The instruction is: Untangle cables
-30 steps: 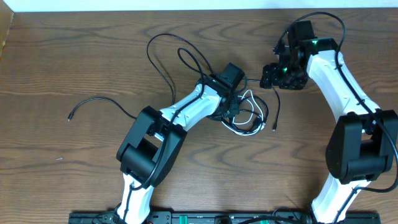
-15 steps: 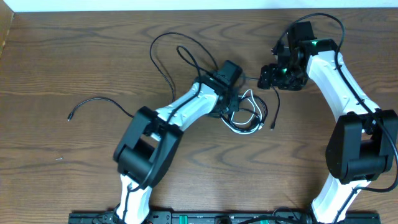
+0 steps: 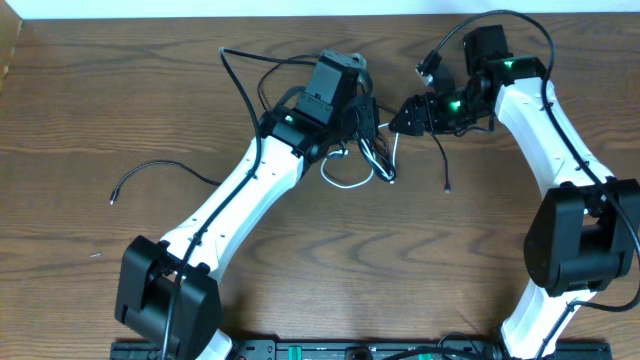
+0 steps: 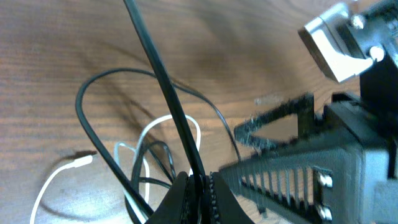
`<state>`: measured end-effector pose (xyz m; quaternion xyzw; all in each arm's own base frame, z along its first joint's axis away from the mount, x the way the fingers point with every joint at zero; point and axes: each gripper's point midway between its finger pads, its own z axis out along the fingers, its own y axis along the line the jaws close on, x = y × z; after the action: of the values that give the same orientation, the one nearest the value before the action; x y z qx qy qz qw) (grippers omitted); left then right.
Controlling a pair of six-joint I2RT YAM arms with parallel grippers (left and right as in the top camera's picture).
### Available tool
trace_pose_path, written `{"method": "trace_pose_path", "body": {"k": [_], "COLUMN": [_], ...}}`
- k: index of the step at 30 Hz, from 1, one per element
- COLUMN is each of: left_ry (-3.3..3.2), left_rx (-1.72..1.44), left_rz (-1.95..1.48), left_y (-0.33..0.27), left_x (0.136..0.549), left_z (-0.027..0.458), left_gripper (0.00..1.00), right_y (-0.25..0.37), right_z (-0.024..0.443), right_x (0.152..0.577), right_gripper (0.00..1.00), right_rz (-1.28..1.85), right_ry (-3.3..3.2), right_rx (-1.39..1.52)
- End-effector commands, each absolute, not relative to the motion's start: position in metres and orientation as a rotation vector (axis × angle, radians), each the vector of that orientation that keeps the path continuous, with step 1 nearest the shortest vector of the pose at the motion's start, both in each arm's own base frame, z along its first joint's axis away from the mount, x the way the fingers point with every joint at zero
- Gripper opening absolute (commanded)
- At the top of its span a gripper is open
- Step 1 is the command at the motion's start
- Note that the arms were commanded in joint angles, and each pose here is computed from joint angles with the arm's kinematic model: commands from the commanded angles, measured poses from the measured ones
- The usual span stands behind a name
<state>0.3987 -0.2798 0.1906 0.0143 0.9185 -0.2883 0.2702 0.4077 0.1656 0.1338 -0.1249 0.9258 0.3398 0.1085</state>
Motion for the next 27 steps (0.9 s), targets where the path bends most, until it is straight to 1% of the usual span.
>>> {"method": "trace_pose_path", "body": {"k": [1, 5, 9, 12, 15, 18, 22, 25, 27], "left_ry": [2.43, 2.412, 2.412, 2.41, 2.41, 2.41, 2.41, 2.41, 2.41], "left_rx": [-0.004, -0.049, -0.104, -0.128, -0.135, -0.135, -0.135, -0.135, -0.135], "left_rz": [-0.849, -0.837, -0.833, -0.831, -0.831, -0.831, -0.831, -0.831, -0.831], "left_y": [-0.276, -0.262, -0.251, -0.245, -0.244, -0.244, -0.244, -0.244, -0.245], "left_x": [0.411, 0.422, 0.428, 0.431, 0.432, 0.432, 0.432, 0.432, 0.432], "left_z": [0.205, 0.207, 0.206, 0.206, 0.206, 0.206, 0.206, 0.206, 0.206], "left_gripper": [0.07, 0.07, 0.07, 0.07, 0.07, 0.07, 0.07, 0.07, 0.07], "right_y": [0.18, 0.196, 0.219, 0.228, 0.232, 0.236, 0.245, 0.247, 0.246], "right_z": [0.16, 0.164, 0.184, 0.19, 0.183, 0.167, 0.147, 0.132, 0.123], "right_x": [0.405, 0.394, 0.377, 0.371, 0.366, 0.366, 0.364, 0.372, 0.38], "right_gripper": [0.67, 0.63, 0.62, 0.62, 0.61, 0.54, 0.49, 0.45, 0.38], "right_rz": [1.085, 1.13, 1.302, 1.335, 1.271, 1.134, 0.994, 0.872, 0.785], "right_ry": [2.632, 2.578, 2.385, 2.301, 2.309, 2.364, 2.41, 2.472, 2.511], "right_rx": [-0.447, -0.602, -0.822, -0.916, -0.989, -1.056, -1.119, -1.079, -1.031]}}
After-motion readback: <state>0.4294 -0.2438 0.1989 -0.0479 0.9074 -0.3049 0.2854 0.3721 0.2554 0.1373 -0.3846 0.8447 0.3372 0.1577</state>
